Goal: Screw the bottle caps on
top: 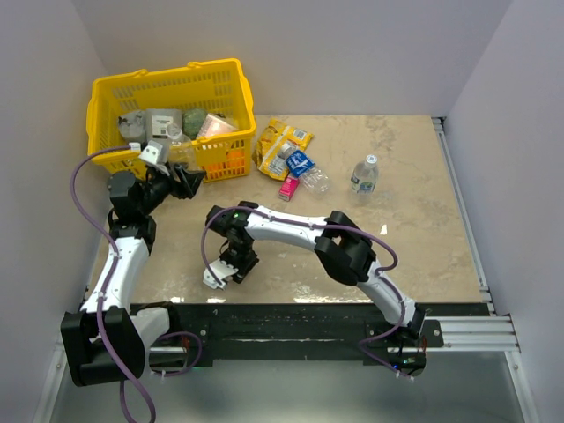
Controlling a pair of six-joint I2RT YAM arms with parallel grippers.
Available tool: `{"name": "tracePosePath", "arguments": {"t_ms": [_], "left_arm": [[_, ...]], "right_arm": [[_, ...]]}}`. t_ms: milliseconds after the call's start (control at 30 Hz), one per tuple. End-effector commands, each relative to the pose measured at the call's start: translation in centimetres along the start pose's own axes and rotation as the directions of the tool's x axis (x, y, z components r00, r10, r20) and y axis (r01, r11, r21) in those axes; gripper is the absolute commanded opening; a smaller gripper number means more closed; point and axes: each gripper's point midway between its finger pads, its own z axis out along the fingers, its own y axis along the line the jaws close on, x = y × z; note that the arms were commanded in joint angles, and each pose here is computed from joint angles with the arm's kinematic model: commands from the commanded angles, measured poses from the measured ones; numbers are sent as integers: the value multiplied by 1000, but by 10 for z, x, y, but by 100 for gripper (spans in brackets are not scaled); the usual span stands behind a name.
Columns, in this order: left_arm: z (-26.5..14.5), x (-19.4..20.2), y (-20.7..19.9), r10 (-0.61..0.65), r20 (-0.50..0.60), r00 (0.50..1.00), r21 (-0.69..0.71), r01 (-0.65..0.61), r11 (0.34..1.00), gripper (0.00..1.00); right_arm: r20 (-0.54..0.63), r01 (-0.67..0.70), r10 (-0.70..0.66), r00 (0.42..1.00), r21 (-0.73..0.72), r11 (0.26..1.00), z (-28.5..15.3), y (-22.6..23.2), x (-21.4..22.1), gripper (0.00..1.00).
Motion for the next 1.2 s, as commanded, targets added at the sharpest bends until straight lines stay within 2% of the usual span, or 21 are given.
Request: {"name": "tracePosePath", "arguments": {"t_ms": [0, 100, 300, 400, 433, 500, 533, 600, 633, 667, 733, 767, 900, 1000, 1167], "left_arm": [[0, -11, -1, 16, 40, 999, 10, -16, 1000, 0], [0, -11, -1, 17, 40, 999, 12, -17, 1000, 0], [1, -6, -2, 37, 29, 999, 31, -38, 999, 0], [4, 4, -6, 91, 6, 996, 80, -91, 993, 0], [5, 10, -8, 157, -3, 988, 115, -156, 981, 0], [6, 25, -24, 244, -11, 970, 221, -235, 947, 0], [5, 38, -30, 334, -14, 942, 282, -317, 905, 0], [5, 60, -61, 415, 3, 910, 434, -375, 819, 0], [0, 83, -66, 485, -14, 874, 497, -415, 762, 0], [-1, 92, -81, 514, 4, 858, 561, -428, 709, 0], [-9, 121, -105, 554, 6, 833, 670, -414, 616, 0], [-12, 128, -113, 547, 14, 837, 698, -400, 594, 0], [-15, 154, -129, 544, 28, 838, 751, -377, 541, 0], [-10, 159, -134, 558, 66, 827, 752, -409, 517, 0], [3, 153, -141, 582, 123, 804, 746, -461, 480, 0]], "right_arm": [[37, 2, -2, 999, 12, 1000, -3, -6, -13, 43], [39, -5, 4, 999, 14, 1000, -3, -6, -14, 39], [55, -63, 61, 997, 43, 997, -16, -9, -19, 20], [84, -129, 119, 989, 117, 985, -53, -10, -19, 17], [97, -148, 132, 986, 178, 973, -86, -11, -17, 17], [108, -188, 168, 980, 208, 960, -115, -1, -13, 16], [113, -223, 201, 973, 233, 947, -137, 6, -4, 15], [121, -231, 203, 972, 309, 922, -185, 21, -10, 14], [118, -260, 234, 965, 323, 910, -202, 32, -4, 14], [116, -249, 221, 968, 377, 892, -229, 41, -11, 14], [112, -263, 239, 965, 421, 868, -255, 55, -11, 14], [116, -248, 220, 969, 475, 844, -279, 64, -20, 13], [111, -199, 165, 980, 577, 792, -320, 81, -39, 12], [75, -101, 70, 995, 602, 792, -327, 90, -50, 12], [-3, 24, -27, 1000, 545, 838, -303, 85, -53, 12]]}}
